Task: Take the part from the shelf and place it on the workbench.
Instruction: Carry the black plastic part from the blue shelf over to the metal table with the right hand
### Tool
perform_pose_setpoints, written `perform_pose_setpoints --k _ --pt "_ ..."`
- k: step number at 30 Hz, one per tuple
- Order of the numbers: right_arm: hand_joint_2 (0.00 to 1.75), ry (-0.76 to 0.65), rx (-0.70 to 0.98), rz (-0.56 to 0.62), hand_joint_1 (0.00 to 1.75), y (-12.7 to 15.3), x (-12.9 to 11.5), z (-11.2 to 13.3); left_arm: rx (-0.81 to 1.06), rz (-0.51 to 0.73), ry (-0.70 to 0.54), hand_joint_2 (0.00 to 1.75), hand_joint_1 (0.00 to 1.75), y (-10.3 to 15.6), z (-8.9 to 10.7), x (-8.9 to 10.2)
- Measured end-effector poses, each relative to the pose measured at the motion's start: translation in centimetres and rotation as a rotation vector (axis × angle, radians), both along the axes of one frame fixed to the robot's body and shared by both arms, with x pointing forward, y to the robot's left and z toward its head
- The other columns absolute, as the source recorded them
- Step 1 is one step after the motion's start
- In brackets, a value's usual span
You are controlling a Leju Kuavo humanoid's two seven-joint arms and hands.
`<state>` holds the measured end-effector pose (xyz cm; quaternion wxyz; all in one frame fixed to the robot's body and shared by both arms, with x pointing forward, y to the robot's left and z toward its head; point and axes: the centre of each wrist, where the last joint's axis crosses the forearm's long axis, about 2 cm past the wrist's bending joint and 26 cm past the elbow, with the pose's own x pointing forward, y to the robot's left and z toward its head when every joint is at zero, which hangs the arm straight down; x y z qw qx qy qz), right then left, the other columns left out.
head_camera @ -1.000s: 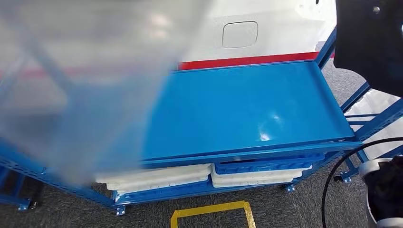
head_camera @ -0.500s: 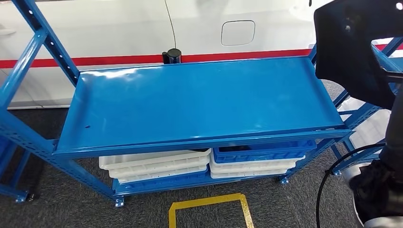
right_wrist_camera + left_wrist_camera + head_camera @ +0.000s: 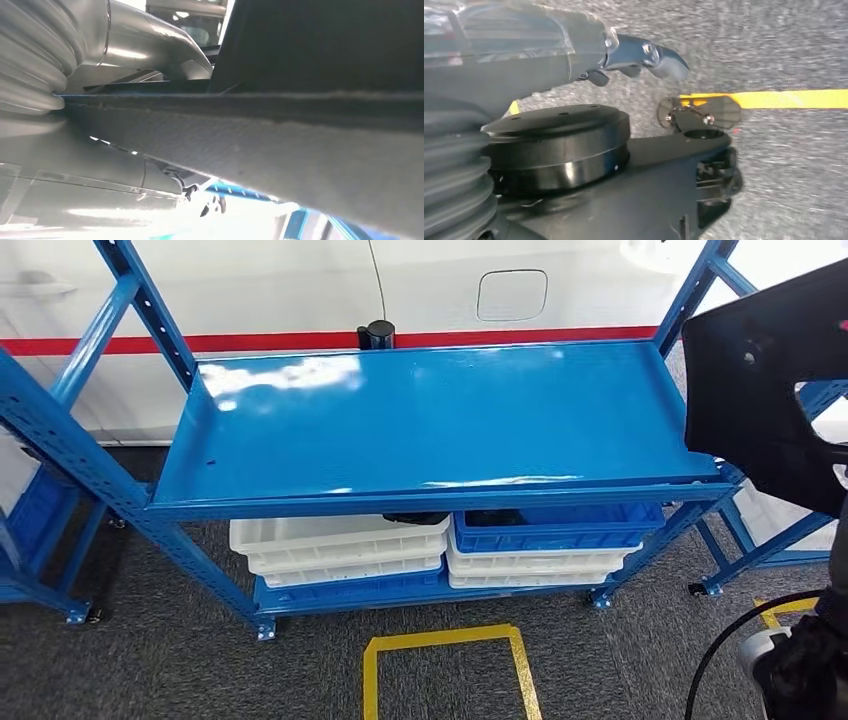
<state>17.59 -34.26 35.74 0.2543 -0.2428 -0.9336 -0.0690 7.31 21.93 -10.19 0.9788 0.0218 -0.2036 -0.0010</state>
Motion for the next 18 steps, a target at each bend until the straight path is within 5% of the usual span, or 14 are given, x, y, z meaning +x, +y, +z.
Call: perform_pose_setpoints --k 8,18 --pt "1.75 -0.005 0.029 0.028 1.75 0.0 0.0 -0.3 0.008 -0.001 -0.031 1.75 0.0 0.3 0.0 0.1" --pt "1.75 -0.184 0.171 0.245 1.75 0.6 1.1 -1.3 0.041 0.033 -0.091 1.75 0.0 1.1 0.0 0.5"
